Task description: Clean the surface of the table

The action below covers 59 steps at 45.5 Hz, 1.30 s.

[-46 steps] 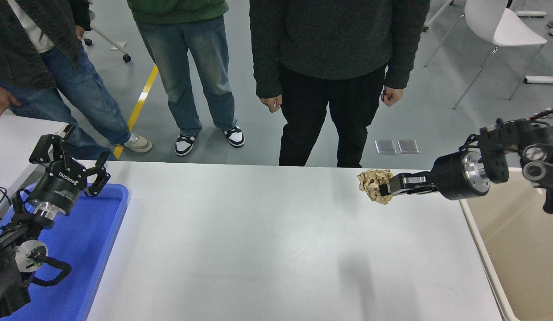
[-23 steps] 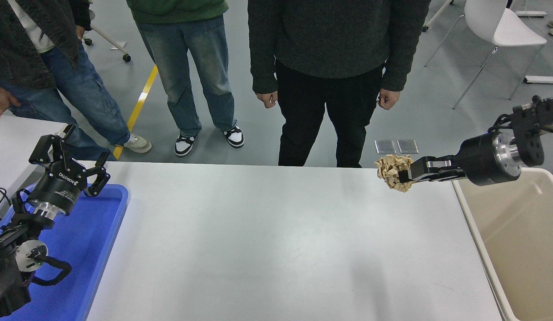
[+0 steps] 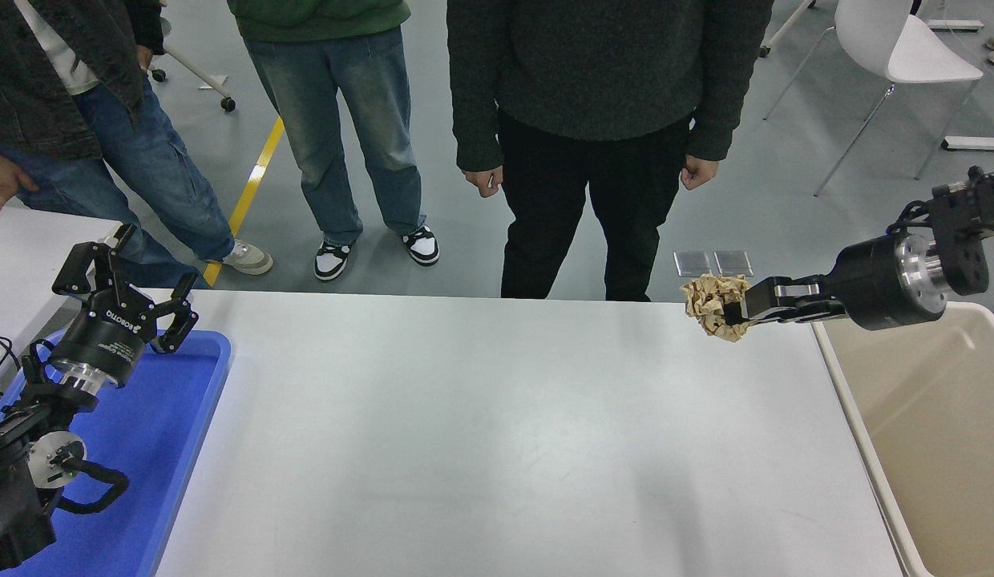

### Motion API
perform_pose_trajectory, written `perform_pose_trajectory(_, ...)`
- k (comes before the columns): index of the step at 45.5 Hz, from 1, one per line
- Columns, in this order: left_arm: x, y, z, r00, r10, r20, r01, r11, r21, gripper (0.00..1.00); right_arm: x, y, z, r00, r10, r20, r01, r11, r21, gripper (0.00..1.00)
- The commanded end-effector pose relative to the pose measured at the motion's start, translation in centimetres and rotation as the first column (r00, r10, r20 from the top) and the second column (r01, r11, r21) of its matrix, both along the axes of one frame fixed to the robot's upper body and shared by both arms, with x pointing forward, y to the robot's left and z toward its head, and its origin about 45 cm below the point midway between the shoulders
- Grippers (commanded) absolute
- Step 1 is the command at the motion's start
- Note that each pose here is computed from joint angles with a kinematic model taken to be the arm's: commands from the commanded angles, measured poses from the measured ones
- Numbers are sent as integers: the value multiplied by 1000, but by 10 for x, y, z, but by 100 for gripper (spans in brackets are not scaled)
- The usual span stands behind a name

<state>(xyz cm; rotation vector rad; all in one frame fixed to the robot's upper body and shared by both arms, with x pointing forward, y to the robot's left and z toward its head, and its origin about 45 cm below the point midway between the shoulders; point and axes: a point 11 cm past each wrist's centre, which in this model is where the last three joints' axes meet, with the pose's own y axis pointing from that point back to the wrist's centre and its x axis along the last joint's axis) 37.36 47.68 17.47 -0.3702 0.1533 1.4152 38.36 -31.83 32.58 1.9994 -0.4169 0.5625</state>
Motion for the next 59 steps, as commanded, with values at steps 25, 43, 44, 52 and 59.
perform_pose_trajectory(25, 0, 0, 0, 1000, 0, -1, 0, 1000, 1, 100, 36, -145, -40, 835, -525, 166, 530, 848, 12, 0)
perform_pose_trajectory(43, 0, 0, 0, 1000, 0, -1, 0, 1000, 1, 100, 21, -208, -90, 656, -723, 216, 739, 673, 9, 0)
perform_pose_trajectory(44, 0, 0, 0, 1000, 0, -1, 0, 1000, 1, 100, 20, -210, -93, 649, -729, 217, 746, 666, 9, 0)
perform_pose_trajectory(52, 0, 0, 0, 1000, 0, -1, 0, 1000, 1, 100, 14, -221, -120, 586, -775, 235, 798, 603, -3, 0)
perform_pose_trajectory(59, 0, 0, 0, 1000, 0, 0, 0, 1000, 0, 100, 9, -227, -139, 540, -803, 253, 832, 555, -14, 0)
